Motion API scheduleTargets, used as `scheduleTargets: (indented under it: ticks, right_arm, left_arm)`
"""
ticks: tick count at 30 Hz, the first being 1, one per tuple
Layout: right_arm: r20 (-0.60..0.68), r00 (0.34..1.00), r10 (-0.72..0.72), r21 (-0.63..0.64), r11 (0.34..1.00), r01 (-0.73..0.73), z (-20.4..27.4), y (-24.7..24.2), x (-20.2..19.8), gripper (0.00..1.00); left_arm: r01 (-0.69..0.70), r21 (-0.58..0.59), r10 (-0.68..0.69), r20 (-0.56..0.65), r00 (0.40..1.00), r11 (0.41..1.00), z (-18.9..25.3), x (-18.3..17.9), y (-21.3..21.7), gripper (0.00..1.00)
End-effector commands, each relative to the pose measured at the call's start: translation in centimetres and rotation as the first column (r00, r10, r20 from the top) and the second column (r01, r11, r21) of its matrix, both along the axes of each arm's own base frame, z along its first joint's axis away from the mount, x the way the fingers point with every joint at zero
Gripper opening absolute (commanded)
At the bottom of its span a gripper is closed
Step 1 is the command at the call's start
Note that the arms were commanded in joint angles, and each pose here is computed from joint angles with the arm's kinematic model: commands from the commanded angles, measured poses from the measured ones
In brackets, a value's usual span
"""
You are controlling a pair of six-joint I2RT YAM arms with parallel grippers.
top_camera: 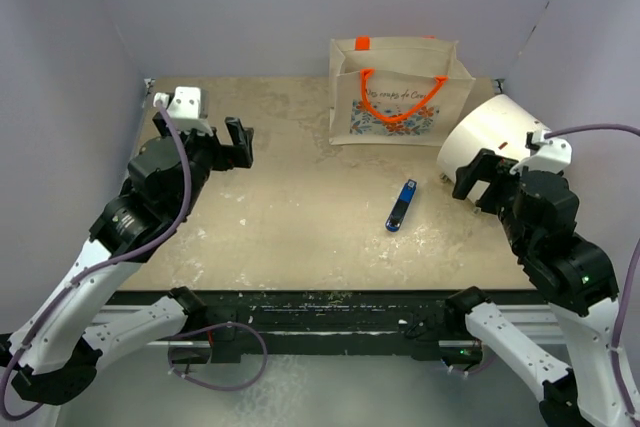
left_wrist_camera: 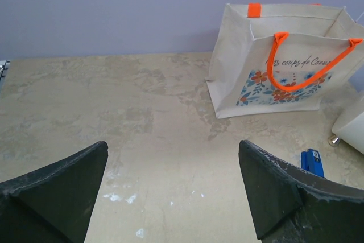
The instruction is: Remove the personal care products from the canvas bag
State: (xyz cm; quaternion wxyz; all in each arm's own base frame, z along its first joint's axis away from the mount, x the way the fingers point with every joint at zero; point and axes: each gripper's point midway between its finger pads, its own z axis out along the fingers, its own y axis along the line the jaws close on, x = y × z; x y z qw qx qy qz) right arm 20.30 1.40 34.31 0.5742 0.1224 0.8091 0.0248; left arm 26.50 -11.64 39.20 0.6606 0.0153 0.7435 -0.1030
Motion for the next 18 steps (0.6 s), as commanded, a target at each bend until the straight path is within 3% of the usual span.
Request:
scheduleTargets:
  ticks: [1, 8, 18]
  right_arm:
    - [0.091, 0.995, -0.029, 0.084, 0.996, 0.022, 1.2, 0.0, 0.0, 1.0]
    - [0.139, 0.982, 0.126, 0.101, 0.985, -0.141, 1.7, 3.2, 1.2, 1.0]
    - [0.165, 0.933, 0.318, -0.067, 0.948, -0.311, 3.4, 8.4, 9.4, 1.0]
  left_arm:
    - [0.041, -0.027, -0.037, 0.13, 0.991, 0.999, 3.1, 1.7, -1.5, 0.99]
    - [0.031, 0.029, -0.036, 0.169, 0.985, 0.999, 2.8, 3.4, -2.2, 0.99]
    - [0.003, 0.126, -0.022, 0.153, 0.988, 0.992, 0.2, 4.2, -1.7, 0.99]
